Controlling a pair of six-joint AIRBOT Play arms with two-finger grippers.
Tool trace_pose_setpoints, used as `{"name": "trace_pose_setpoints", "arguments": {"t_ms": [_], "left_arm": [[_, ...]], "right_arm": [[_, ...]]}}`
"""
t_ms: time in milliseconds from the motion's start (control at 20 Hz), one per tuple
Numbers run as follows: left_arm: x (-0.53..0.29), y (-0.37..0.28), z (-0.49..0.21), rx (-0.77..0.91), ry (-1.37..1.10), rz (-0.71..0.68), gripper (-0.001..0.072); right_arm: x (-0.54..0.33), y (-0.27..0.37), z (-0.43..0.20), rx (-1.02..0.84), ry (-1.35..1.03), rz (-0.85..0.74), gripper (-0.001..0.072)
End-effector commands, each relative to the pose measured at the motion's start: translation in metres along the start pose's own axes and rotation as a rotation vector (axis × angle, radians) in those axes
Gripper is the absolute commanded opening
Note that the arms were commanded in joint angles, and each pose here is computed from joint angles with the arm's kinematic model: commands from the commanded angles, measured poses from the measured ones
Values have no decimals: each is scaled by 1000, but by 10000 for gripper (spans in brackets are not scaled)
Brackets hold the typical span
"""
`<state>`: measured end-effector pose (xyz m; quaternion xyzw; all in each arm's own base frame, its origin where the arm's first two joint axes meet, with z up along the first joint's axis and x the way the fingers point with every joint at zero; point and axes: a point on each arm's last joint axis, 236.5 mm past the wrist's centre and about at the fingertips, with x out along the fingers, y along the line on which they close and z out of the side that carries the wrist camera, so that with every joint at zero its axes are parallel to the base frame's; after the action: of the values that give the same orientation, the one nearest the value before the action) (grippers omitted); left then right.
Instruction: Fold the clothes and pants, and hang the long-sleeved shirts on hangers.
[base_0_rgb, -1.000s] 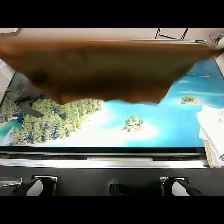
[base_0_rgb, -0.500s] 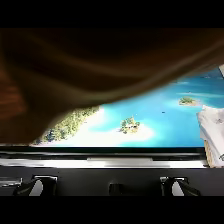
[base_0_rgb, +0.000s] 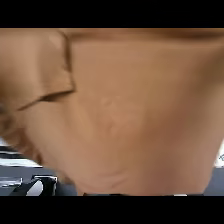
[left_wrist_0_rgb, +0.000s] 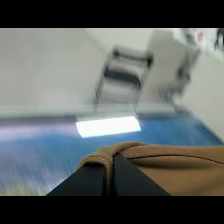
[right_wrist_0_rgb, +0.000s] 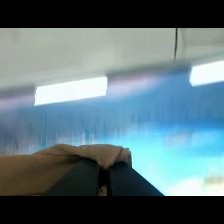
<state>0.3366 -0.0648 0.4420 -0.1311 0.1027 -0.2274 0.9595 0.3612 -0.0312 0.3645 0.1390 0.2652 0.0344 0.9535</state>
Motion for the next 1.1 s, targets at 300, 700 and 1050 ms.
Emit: {"name": "trace_pose_setpoints", "arguments": {"t_ms": [300,700,1050], "left_arm": [[180,153,-402,-675,758,118,24],[270,224,-363,-482,504,171,23],[295,216,-393,-466,506,195,23]], "right_arm": [[292,-70,-290,311,747,-146,44],[372,-114,-172,371,151,-156,44],[391,-120,-211,440,238,-162,44]]}}
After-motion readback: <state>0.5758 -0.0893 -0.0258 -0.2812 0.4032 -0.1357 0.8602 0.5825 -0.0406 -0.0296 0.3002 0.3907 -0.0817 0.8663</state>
